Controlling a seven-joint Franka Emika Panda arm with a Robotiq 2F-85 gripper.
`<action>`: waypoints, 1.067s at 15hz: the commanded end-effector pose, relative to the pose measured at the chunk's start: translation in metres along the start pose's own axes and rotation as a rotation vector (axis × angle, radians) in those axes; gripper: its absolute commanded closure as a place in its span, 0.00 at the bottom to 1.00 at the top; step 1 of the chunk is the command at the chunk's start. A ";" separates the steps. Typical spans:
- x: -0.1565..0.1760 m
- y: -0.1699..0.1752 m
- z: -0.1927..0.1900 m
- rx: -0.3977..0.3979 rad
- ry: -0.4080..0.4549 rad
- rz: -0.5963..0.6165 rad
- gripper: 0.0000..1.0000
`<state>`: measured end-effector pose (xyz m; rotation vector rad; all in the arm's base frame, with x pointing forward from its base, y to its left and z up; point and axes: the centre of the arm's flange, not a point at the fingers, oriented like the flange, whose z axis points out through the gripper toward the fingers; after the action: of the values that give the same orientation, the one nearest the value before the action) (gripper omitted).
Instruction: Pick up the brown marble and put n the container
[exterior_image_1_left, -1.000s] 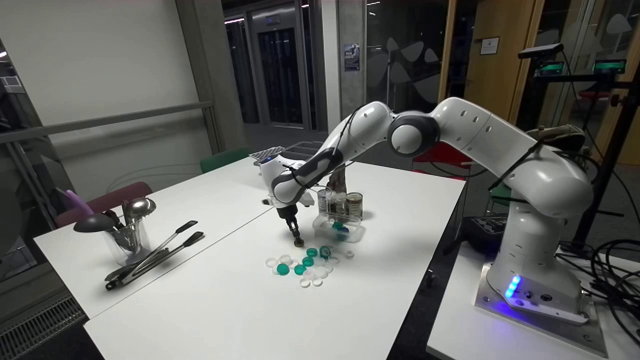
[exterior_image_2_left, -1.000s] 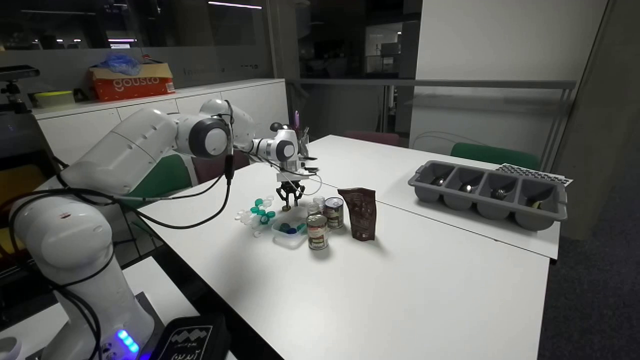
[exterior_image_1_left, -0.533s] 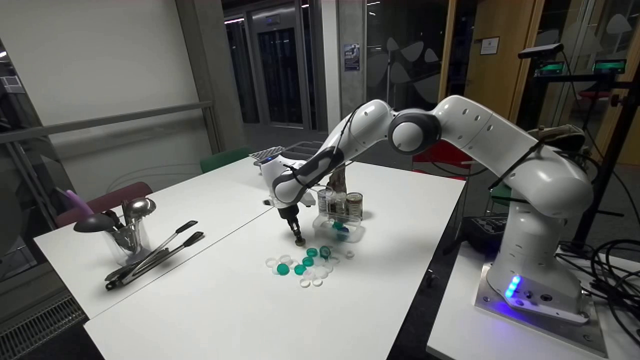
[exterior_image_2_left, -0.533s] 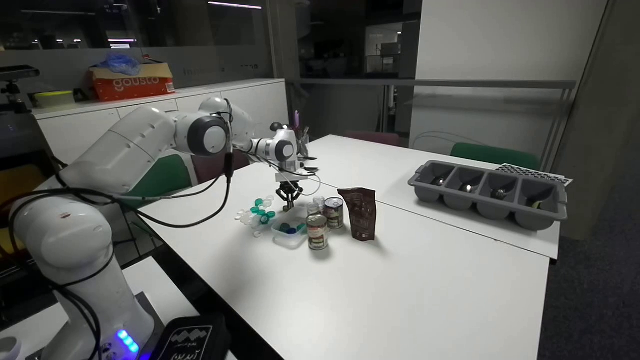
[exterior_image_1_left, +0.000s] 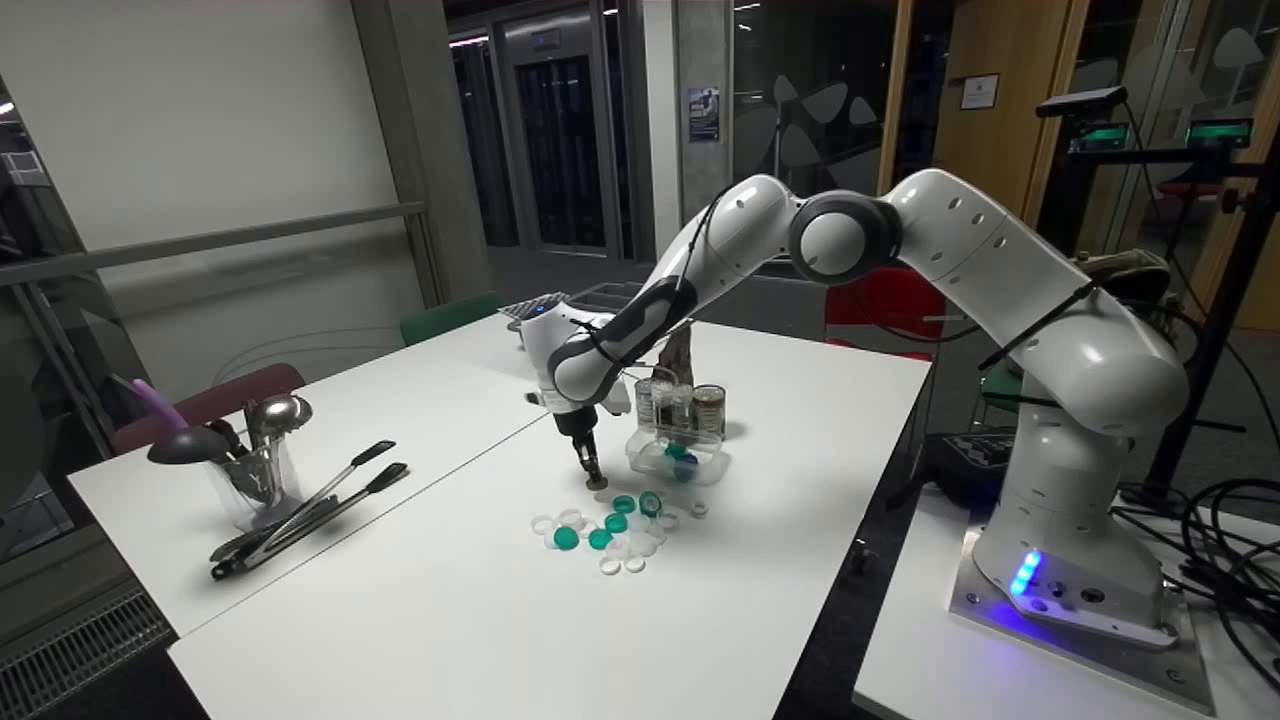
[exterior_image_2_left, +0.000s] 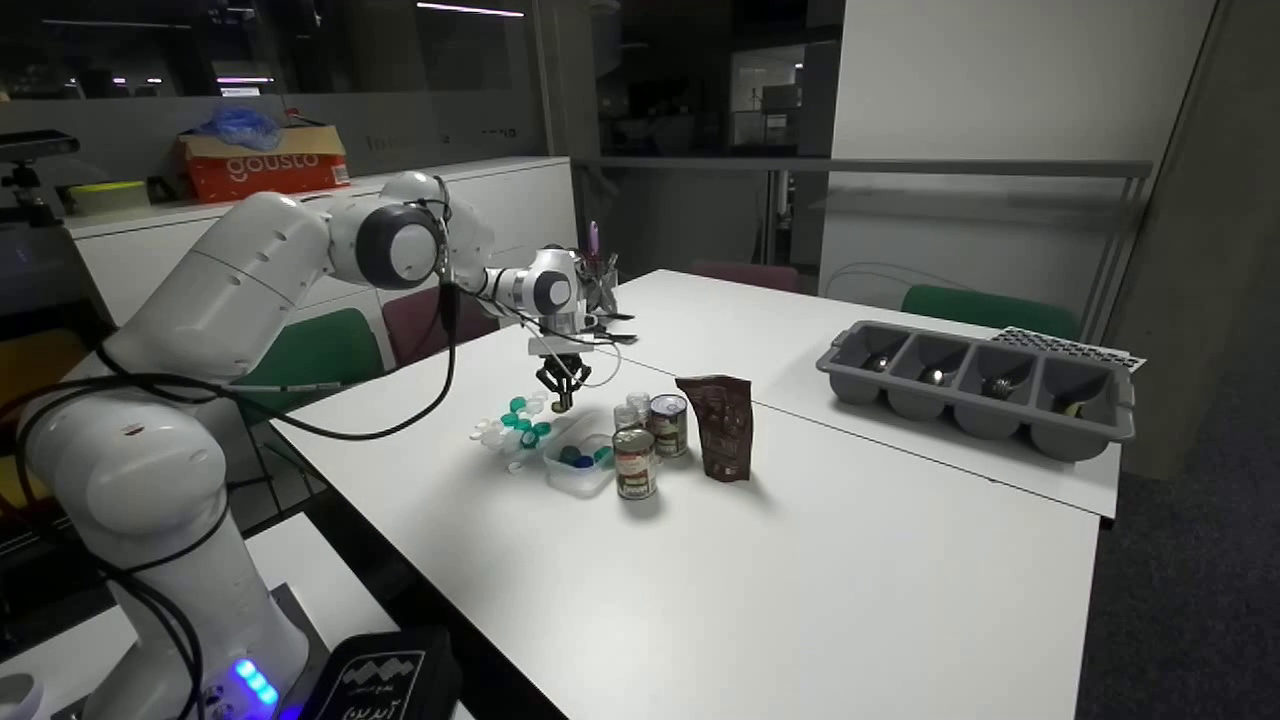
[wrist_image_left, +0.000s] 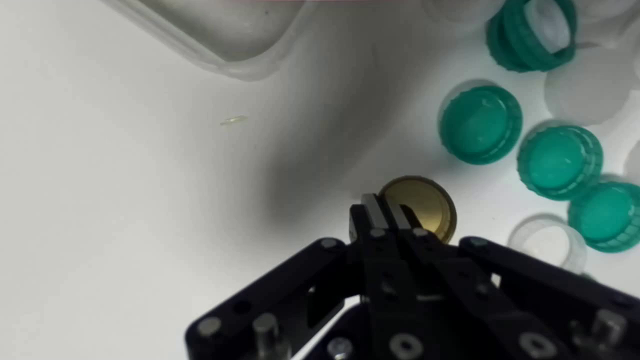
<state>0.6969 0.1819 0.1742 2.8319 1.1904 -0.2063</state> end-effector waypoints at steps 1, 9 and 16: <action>-0.049 -0.039 -0.044 -0.030 0.029 0.086 0.99; -0.122 -0.050 -0.075 0.008 0.076 0.296 0.99; -0.198 -0.030 -0.051 0.097 0.161 0.467 0.99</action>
<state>0.5830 0.1017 0.2470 3.0953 0.6112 -0.0762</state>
